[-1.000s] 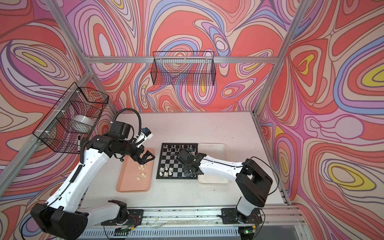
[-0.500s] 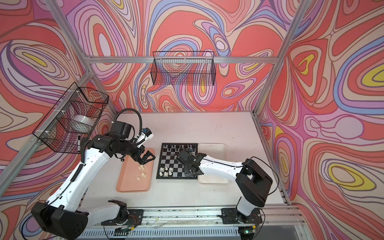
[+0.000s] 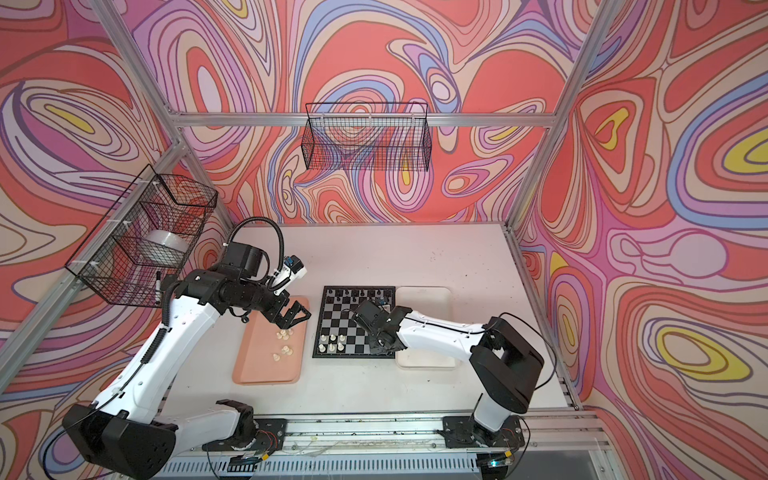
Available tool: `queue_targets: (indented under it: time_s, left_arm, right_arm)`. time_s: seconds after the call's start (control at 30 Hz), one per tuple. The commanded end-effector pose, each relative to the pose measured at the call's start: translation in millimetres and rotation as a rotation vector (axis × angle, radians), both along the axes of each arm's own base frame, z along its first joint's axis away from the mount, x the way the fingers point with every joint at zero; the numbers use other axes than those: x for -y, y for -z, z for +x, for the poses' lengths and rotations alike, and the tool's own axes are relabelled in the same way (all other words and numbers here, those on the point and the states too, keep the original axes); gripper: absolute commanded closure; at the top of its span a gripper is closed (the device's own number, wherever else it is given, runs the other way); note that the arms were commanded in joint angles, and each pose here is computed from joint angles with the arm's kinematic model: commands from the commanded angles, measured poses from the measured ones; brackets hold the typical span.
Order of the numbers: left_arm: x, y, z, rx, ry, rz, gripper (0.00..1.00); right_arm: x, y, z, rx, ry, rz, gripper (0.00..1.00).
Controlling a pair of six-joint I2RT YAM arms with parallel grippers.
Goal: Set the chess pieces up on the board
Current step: 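Swing the left gripper over the pink tray while the right gripper holds still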
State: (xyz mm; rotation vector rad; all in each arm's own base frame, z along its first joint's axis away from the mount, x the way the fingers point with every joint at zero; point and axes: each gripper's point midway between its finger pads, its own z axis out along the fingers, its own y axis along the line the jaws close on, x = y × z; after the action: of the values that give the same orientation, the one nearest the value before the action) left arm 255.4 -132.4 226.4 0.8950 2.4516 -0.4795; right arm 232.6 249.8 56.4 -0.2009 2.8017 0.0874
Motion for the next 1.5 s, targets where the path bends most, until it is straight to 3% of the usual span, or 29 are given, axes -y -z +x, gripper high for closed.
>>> queue_targets:
  time_s: [0.0,0.5,0.63,0.73,0.9,1.0,1.27,1.4,1.47]
  left_arm:
    - [2,-1,-2,-0.002,0.009,-0.005,0.0]
    - [-15,11,-3,0.0,-0.042,0.084,0.0]
    - [-40,26,2,0.022,-0.138,0.171,0.0]
    - [-63,31,6,-0.008,-0.247,0.165,0.01]
    - [-96,39,9,-0.014,-0.371,0.192,0.08]
    - [-100,49,7,-0.014,-0.36,0.218,0.12]
    - [-101,79,11,-0.083,-0.342,0.242,0.4]
    - [-95,88,13,-0.098,-0.307,0.22,0.43]
    - [-91,95,13,-0.122,-0.279,0.211,0.38]
  right_arm:
    - [-8,-19,8,0.05,-0.005,0.031,0.76]
    - [-29,-75,24,0.144,-0.07,0.11,0.75]
    - [-34,-89,27,0.166,-0.086,0.137,0.76]
    - [-33,-94,27,0.182,-0.082,0.148,0.76]
    - [-32,-99,27,0.205,-0.067,0.185,0.76]
    - [-31,-102,26,0.22,-0.06,0.203,0.77]
    - [-19,-105,23,0.24,-0.028,0.212,0.77]
    - [-16,-105,21,0.245,-0.02,0.216,0.76]
    - [-16,-104,20,0.243,-0.02,0.216,0.77]
